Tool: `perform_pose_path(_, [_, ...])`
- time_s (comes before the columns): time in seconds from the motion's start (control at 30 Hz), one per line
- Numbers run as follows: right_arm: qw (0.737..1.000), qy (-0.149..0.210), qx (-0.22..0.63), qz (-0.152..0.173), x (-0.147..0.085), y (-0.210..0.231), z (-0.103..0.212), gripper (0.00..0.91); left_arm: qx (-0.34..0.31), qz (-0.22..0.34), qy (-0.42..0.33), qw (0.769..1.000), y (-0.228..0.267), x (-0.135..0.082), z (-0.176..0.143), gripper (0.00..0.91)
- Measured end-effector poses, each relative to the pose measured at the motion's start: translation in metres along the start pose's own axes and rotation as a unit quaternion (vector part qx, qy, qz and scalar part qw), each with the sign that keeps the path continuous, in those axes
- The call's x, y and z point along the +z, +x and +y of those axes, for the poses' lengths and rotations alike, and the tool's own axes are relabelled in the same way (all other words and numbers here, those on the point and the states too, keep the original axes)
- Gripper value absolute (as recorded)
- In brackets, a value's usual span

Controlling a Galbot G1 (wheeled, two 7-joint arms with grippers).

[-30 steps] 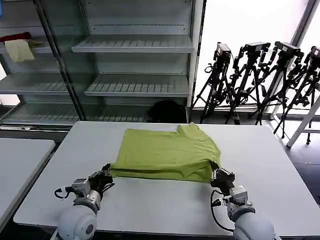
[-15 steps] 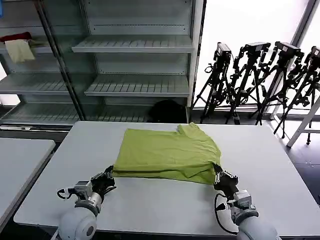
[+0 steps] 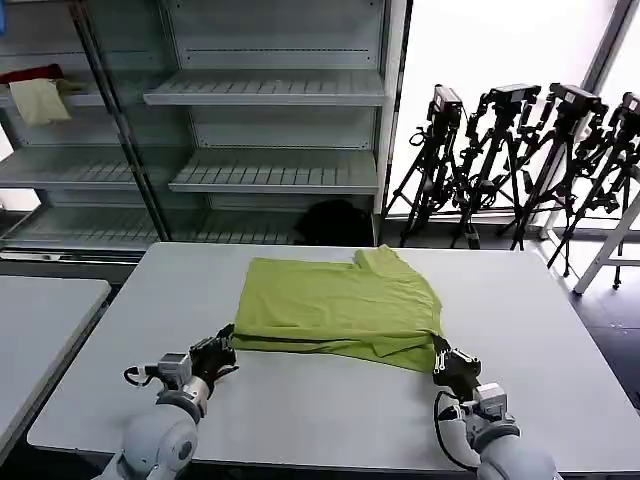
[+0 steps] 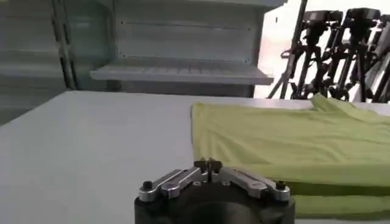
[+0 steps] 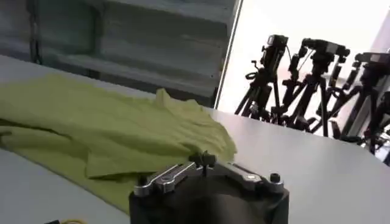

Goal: Fold and organize the clothes.

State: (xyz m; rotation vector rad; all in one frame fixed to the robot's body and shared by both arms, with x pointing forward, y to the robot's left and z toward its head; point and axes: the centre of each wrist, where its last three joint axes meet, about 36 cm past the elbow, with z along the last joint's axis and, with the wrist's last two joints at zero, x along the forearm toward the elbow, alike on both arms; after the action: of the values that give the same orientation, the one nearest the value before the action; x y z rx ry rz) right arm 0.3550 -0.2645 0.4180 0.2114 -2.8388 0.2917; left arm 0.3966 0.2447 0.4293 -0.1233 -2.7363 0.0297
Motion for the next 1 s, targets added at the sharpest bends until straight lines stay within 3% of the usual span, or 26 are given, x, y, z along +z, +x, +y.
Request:
perform_pose_path(0.13, [1.0, -0.008, -0.002, 0.004, 0.0, -0.001, 0.001, 0.0, -0.006, -0.001, -0.003, 1.0, -0.006, -0.003, 0.0, 0.0])
perform_pose_path(0.17, [1.0, -0.01, -0.002, 0.005, 0.0, -0.002, 0.001, 0.121, -0.008, -0.001, -0.003, 1.0, -0.007, -0.003, 0.001, 0.0])
perform_pose_path(0.2, [1.0, -0.013, -0.003, 0.007, 0.0, -0.002, 0.002, 0.363, -0.01, -0.001, -0.004, 1.0, -0.008, -0.004, 0.001, 0.01])
perform_pose_path(0.23, [1.0, -0.015, -0.003, 0.009, 0.0, -0.002, 0.002, 0.504, -0.012, -0.001, -0.004, 1.0, -0.01, -0.004, 0.002, 0.01])
perform_pose_path(0.27, [1.0, -0.016, -0.003, 0.011, 0.001, -0.002, 0.002, 0.574, -0.014, -0.002, -0.005, 1.0, -0.011, -0.005, 0.004, 0.01])
perform_pose_path(0.3, [1.0, -0.018, -0.003, 0.012, 0.001, -0.002, 0.002, 0.907, -0.016, -0.002, -0.006, 1.0, -0.013, -0.006, 0.005, 0.01])
perform_pose_path(0.57, [0.999, -0.028, -0.001, 0.028, 0.007, -0.001, 0.004, 0.907, -0.011, 0.007, -0.022, 1.0, -0.012, -0.004, 0.009, 0.02])
perform_pose_path(0.63, [0.999, -0.03, -0.002, 0.031, 0.006, 0.001, 0.005, 0.907, -0.012, 0.008, -0.026, 1.0, -0.011, -0.004, 0.011, 0.081])
perform_pose_path(0.67, [0.999, -0.031, -0.002, 0.033, 0.006, 0.002, 0.006, 0.907, -0.012, 0.009, -0.029, 0.999, -0.01, -0.004, 0.012, 0.554])
perform_pose_path(0.7, [0.999, -0.032, -0.002, 0.034, 0.005, 0.003, 0.006, 0.907, -0.013, 0.01, -0.03, 0.999, -0.008, -0.004, 0.012, 0.907])
perform_pose_path(1.0, [0.998, -0.048, -0.001, 0.047, -0.011, 0.027, 0.002, 0.907, -0.008, 0.023, -0.032, 0.999, 0.015, -0.006, 0.016, 0.907])
